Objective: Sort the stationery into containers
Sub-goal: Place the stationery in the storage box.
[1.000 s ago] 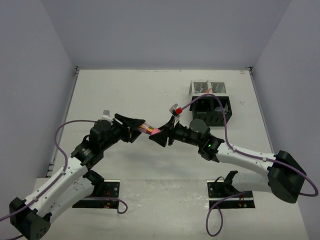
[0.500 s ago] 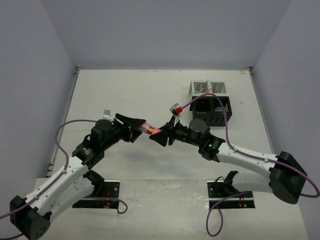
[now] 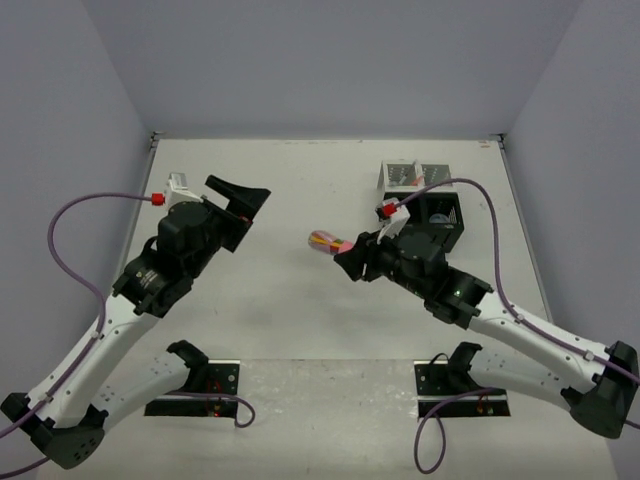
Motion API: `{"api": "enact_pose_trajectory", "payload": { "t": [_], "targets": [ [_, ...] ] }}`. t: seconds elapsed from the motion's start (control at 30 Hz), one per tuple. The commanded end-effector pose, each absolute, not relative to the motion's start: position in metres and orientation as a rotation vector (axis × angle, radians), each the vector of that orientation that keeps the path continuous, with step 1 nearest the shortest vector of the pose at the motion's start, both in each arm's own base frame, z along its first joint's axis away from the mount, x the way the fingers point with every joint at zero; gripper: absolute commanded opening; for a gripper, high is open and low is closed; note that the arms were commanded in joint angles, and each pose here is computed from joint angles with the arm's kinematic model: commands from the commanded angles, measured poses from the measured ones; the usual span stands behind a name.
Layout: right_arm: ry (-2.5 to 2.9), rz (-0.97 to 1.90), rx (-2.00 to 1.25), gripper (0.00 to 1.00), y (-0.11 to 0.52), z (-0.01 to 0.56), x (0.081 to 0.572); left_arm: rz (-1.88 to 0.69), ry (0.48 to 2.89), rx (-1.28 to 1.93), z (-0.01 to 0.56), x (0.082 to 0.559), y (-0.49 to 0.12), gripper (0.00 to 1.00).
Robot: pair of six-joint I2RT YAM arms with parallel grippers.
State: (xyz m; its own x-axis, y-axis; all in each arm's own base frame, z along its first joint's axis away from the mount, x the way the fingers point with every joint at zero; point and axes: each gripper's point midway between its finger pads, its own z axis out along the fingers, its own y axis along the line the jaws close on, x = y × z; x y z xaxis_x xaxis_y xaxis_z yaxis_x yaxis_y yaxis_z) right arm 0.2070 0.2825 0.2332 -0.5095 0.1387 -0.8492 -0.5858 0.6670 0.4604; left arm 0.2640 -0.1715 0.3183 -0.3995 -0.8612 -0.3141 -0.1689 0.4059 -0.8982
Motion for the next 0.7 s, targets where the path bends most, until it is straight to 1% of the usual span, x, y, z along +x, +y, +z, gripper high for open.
{"api": "enact_pose_trajectory", "payload": {
  "t": [0.0, 0.1, 0.23, 0.37, 0.5, 0.67],
  "targets": [
    [1.935, 0.615, -0.075, 0.0, 0.214, 0.266, 0.242, -0.641, 1.848, -0.732, 0.309, 0.265, -0.125, 1.0],
    [1.937, 0.497, 0.056, 0.0, 0.167, 0.277, 0.267, -0.52, 1.883, -0.652, 0.3, 0.259, -0.111, 1.0],
    [1.924, 0.358, 0.152, 0.0, 0.122, 0.295, 0.29, -0.467, 1.912, -0.501, 0.294, 0.248, -0.106, 1.0],
    [1.97, 0.274, 0.169, 0.0, 0.106, 0.302, 0.309, -0.415, 1.944, -0.372, 0.295, 0.238, -0.101, 1.0],
    [2.041, 0.158, 0.206, 0.0, 0.09, 0.289, 0.331, -0.298, 1.969, -0.277, 0.303, 0.226, -0.083, 1.0],
    [2.123, 0.135, 0.208, 0.0, 0.091, 0.265, 0.339, -0.173, 1.93, -0.225, 0.314, 0.218, -0.058, 1.0]
  ]
}}
